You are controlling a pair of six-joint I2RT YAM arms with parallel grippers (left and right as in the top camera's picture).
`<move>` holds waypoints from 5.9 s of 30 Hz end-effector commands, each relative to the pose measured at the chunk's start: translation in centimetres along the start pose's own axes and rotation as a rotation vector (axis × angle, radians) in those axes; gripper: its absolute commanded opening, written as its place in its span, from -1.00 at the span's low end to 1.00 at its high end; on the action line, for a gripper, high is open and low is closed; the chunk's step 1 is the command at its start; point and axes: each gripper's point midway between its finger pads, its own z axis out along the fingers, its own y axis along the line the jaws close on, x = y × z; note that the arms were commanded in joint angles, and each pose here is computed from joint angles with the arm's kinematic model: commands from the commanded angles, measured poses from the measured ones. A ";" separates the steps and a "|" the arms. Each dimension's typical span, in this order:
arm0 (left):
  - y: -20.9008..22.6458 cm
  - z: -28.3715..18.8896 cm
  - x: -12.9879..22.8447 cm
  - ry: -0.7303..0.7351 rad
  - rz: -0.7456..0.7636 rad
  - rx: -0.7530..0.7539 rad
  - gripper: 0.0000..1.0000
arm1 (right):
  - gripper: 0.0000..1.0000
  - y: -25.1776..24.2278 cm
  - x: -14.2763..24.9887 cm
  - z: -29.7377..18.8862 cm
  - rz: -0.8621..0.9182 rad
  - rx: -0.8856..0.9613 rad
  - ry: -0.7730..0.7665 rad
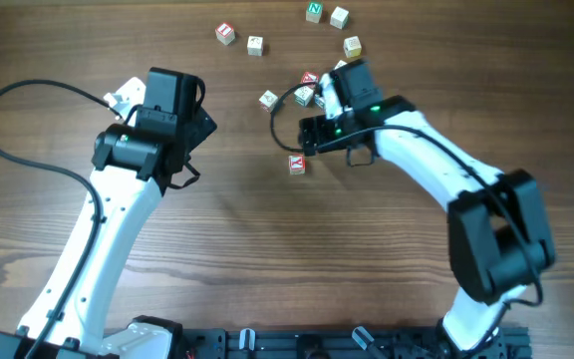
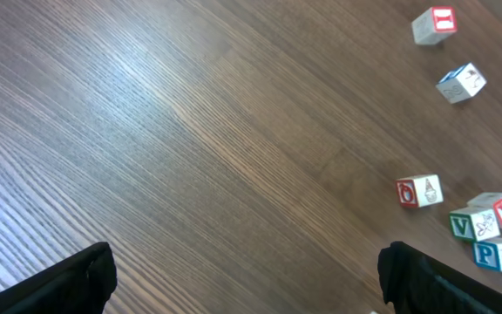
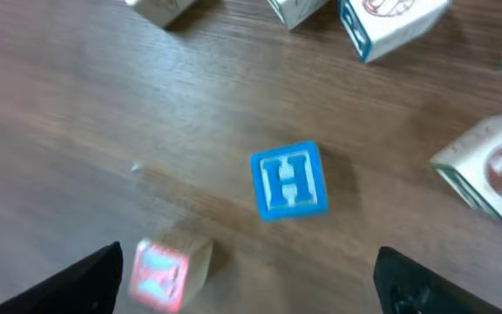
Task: Form a circle
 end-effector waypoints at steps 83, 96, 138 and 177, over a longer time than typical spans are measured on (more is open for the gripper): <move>0.2 0.6 -0.3 -0.015 -0.008 -0.029 1.00 | 0.99 2.4 -3.6 -3.9 0.201 0.128 -0.192; 0.2 0.6 -0.3 -0.015 -0.008 -0.029 1.00 | -0.91 5.4 9.4 -1.0 0.414 0.024 0.160; 0.2 0.6 -0.3 -0.015 -0.008 -0.029 1.00 | -0.85 5.3 5.1 5.9 0.316 0.018 -0.263; 0.2 0.6 -0.3 -0.015 -0.008 -0.029 1.00 | -0.91 1.0 5.6 2.7 0.437 0.220 -0.268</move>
